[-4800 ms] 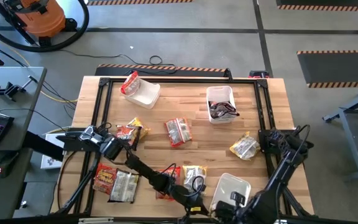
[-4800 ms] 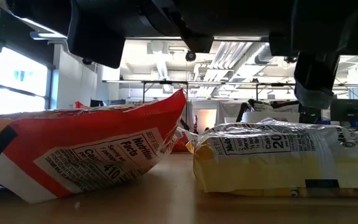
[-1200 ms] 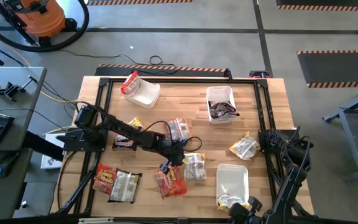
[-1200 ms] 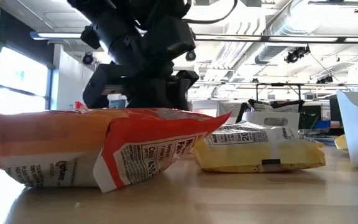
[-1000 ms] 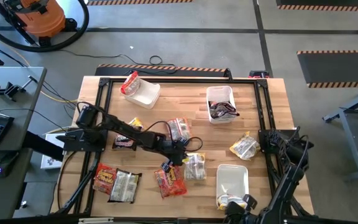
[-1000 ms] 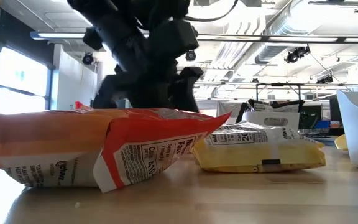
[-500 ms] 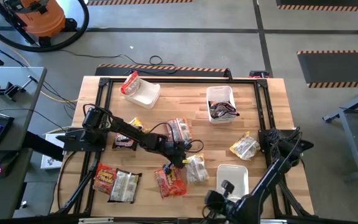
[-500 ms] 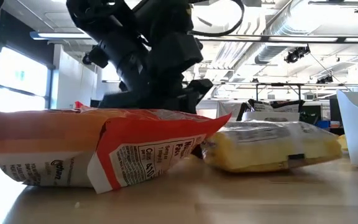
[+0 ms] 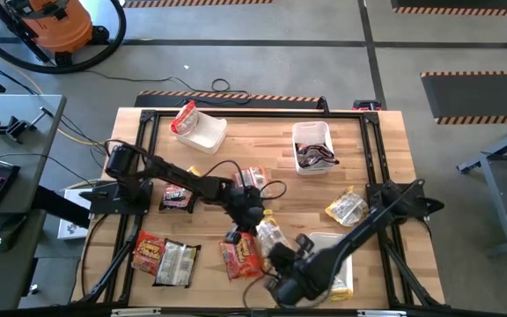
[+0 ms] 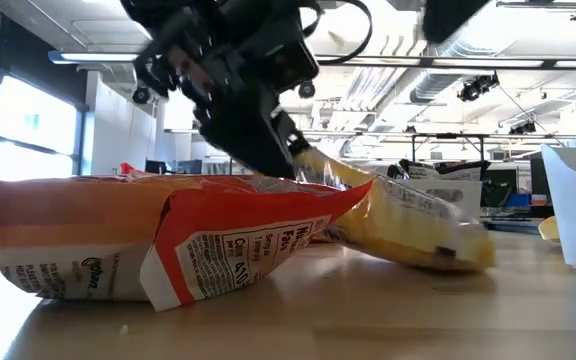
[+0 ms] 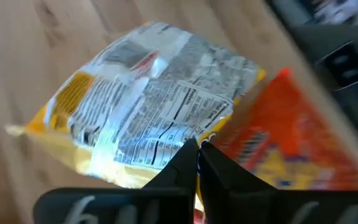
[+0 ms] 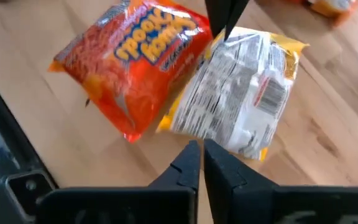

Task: Sort Maruchan noodles
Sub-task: Put the yellow noodle pack into the bottom white bin

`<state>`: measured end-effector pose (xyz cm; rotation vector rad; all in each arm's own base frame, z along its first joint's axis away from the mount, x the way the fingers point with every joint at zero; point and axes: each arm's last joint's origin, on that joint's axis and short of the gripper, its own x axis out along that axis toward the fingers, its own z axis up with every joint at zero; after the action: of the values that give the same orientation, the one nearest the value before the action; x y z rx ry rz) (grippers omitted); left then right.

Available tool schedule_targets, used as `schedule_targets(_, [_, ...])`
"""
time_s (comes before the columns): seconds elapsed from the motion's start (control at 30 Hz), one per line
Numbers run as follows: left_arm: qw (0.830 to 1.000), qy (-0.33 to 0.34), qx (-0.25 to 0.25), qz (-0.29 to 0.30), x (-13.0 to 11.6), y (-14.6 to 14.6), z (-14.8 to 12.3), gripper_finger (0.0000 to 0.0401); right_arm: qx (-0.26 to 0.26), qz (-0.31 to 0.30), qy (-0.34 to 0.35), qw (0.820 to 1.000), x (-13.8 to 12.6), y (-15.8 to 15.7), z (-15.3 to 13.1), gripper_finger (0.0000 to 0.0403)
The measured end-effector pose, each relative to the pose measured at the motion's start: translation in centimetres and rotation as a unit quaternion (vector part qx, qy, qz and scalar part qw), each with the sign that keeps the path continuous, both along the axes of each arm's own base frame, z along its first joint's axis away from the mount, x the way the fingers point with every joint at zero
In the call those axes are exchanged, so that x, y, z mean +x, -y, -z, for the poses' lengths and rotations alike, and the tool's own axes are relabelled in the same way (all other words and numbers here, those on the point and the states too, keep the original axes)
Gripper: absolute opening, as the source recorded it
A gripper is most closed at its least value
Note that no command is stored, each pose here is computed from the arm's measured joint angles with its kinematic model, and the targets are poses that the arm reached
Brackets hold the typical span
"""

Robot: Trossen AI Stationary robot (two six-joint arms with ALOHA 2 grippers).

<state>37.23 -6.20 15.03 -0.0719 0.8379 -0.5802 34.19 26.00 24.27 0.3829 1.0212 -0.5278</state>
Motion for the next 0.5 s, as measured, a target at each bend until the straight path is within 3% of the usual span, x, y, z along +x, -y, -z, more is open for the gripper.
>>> schedule_targets(0.2, [0.994,-0.068,-0.084,0.003,-1.3,0.2,-1.6,0.0000,0.043,-0.077,0.001,0.996,2.6,1.5,-0.2,0.0076])
schedule_targets(0.37, [0.989,-0.082,-0.123,0.022,-2.2,0.4,-2.8,0.0000,0.008,-0.104,-0.017,0.994,1.7,1.3,-0.4,0.0134])
schedule_targets(0.5, [0.980,-0.100,-0.173,0.021,-2.8,0.6,-2.7,0.0000,-0.024,-0.098,0.019,0.995,0.8,0.0,-0.4,0.0146])
